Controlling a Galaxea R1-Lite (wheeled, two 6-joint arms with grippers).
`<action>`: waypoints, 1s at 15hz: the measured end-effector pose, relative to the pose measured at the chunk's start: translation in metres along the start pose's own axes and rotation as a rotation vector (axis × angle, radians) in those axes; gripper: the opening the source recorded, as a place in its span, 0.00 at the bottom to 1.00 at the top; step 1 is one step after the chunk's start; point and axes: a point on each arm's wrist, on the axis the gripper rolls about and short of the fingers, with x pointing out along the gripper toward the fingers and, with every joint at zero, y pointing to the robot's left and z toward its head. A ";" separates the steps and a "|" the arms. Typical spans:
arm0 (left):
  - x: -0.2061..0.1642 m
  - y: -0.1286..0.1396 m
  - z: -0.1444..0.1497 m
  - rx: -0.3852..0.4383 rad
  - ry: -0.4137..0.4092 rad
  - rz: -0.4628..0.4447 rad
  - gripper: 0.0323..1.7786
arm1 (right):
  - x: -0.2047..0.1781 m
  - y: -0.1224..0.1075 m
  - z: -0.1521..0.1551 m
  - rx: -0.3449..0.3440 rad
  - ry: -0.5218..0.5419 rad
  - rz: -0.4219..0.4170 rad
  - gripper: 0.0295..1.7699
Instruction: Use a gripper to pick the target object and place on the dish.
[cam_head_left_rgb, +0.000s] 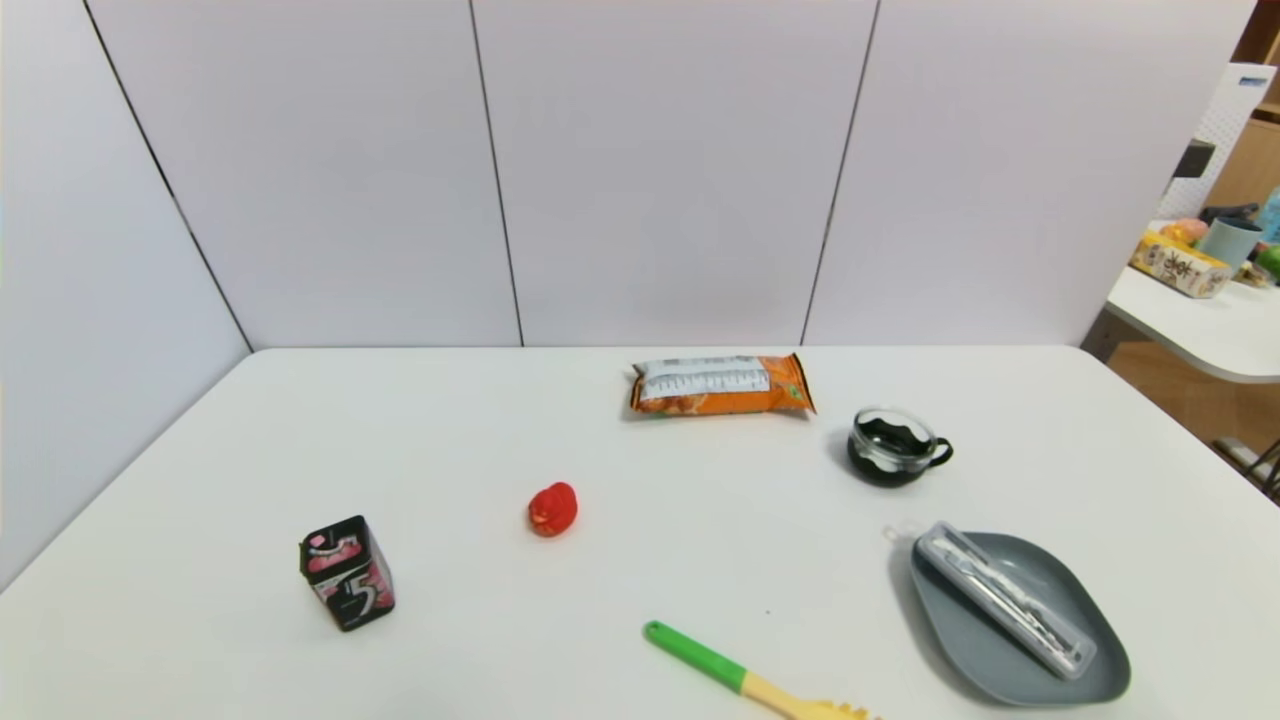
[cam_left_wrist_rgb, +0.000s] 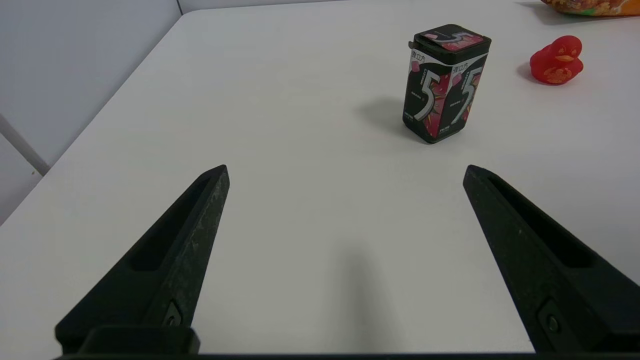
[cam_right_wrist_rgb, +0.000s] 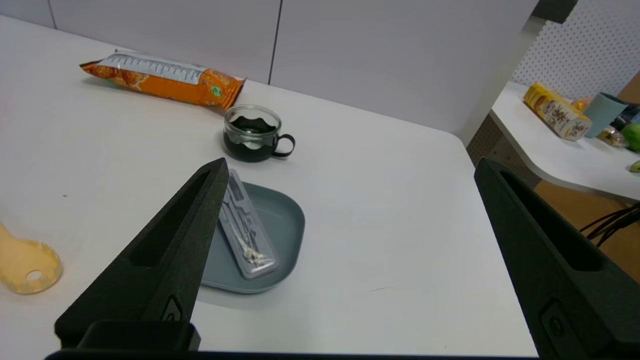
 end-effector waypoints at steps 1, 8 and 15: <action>0.000 0.000 0.000 0.000 0.000 0.001 0.95 | -0.003 0.001 -0.002 0.002 -0.008 -0.001 0.96; 0.000 0.000 0.000 0.000 0.000 0.001 0.95 | -0.016 0.006 -0.021 0.020 -0.041 -0.035 0.96; 0.000 0.000 0.000 0.000 0.000 0.001 0.95 | -0.020 0.018 -0.064 0.023 -0.023 -0.030 0.96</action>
